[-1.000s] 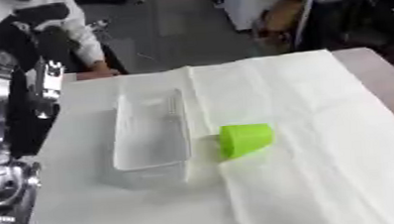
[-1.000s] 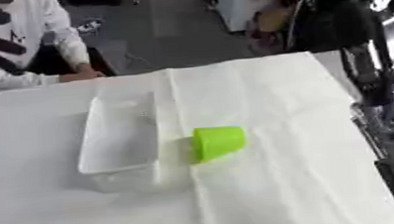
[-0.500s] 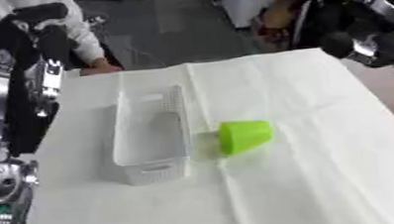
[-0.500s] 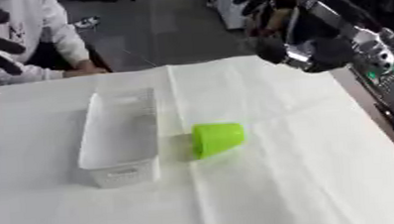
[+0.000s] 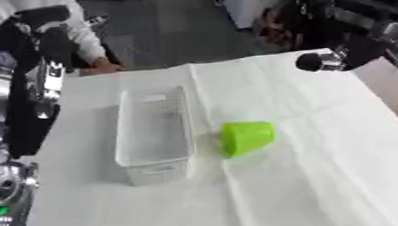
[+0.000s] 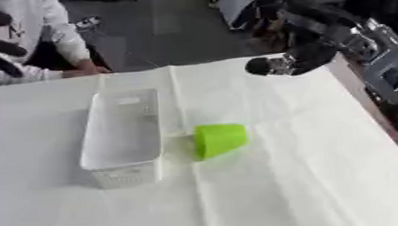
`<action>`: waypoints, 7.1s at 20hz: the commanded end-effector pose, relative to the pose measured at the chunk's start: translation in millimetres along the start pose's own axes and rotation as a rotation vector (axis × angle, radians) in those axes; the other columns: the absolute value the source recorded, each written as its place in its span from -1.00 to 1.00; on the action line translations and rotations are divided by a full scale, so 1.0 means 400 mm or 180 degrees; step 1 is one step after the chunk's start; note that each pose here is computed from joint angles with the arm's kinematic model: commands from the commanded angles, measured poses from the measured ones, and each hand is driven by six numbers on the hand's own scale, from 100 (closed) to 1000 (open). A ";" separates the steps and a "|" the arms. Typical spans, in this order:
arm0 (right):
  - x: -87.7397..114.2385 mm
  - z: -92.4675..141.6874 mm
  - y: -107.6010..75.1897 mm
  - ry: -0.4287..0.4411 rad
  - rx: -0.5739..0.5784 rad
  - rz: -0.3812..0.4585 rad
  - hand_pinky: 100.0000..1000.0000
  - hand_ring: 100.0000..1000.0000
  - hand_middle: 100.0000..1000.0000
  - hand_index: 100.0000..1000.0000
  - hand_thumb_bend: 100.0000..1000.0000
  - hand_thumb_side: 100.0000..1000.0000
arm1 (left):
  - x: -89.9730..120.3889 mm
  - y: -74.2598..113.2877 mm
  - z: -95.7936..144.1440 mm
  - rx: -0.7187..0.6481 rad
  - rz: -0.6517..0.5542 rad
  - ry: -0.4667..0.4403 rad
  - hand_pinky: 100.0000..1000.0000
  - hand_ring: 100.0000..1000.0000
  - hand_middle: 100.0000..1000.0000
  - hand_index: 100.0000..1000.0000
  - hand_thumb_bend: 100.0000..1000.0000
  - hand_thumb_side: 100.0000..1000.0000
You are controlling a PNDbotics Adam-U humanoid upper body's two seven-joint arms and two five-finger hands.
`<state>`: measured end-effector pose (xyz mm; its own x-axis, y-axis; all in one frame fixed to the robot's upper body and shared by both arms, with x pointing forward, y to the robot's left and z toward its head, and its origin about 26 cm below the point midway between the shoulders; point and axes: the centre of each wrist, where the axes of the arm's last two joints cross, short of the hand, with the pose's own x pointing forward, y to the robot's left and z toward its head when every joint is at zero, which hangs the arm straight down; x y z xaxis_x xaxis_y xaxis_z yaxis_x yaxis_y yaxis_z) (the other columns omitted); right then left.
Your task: Pick up objects on the table and place them in the box.
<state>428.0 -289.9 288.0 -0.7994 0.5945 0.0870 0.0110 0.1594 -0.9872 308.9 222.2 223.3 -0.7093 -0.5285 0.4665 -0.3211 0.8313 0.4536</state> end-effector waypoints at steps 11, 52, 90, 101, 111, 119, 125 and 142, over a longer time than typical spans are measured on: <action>-0.054 -0.023 0.013 0.0241 0.0184 0.0292 0.25 0.49 0.57 0.70 0.15 0.72 | 0.014 0.012 -0.012 -0.0004 -0.0001 -0.0106 -0.24 0.03 0.46 0.63 -0.63 0.92; -0.046 -0.129 0.077 0.0053 0.1158 0.0787 0.60 0.59 0.56 0.71 0.60 -0.16 | 0.030 0.005 -0.032 0.0022 0.0091 -0.0210 -0.23 0.03 0.46 0.63 -0.63 0.92; -0.052 -0.154 0.200 0.0118 0.1640 0.0514 0.58 0.58 0.54 0.66 0.52 -0.09 | 0.036 0.002 -0.038 0.0014 0.0117 -0.0239 -0.21 0.03 0.46 0.63 -0.63 0.92; -0.076 -0.122 0.250 0.0248 0.1783 0.0423 0.57 0.57 0.52 0.64 0.52 -0.15 | 0.038 0.000 -0.040 0.0014 0.0138 -0.0252 -0.21 0.03 0.46 0.64 -0.63 0.92; -0.093 -0.099 0.277 0.0393 0.1853 0.0479 0.57 0.56 0.51 0.63 0.49 -0.25 | 0.039 0.000 -0.041 0.0015 0.0141 -0.0257 -0.21 0.03 0.46 0.63 -0.63 0.92; -0.096 -0.099 0.302 0.0424 0.1795 0.0470 0.50 0.49 0.42 0.54 0.41 -0.21 | 0.041 -0.001 -0.043 0.0020 0.0153 -0.0269 -0.20 0.03 0.46 0.63 -0.63 0.92; -0.094 -0.107 0.313 0.0477 0.1483 0.0488 0.42 0.42 0.33 0.49 0.40 -0.16 | 0.044 -0.003 -0.046 0.0018 0.0177 -0.0286 -0.20 0.03 0.46 0.63 -0.63 0.92; -0.092 -0.111 0.354 0.0523 0.0529 0.0638 -1.00 -1.00 -1.00 -0.39 -1.00 0.09 | 0.055 -0.010 -0.055 0.0008 0.0243 -0.0338 -0.20 0.03 0.46 0.64 -0.63 0.93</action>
<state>484.5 -249.9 142.2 -0.6925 0.7166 -0.0831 0.0086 -0.1070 -0.9942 311.6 205.8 240.7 -0.7740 -0.4577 0.4375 -0.2688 0.8631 0.4274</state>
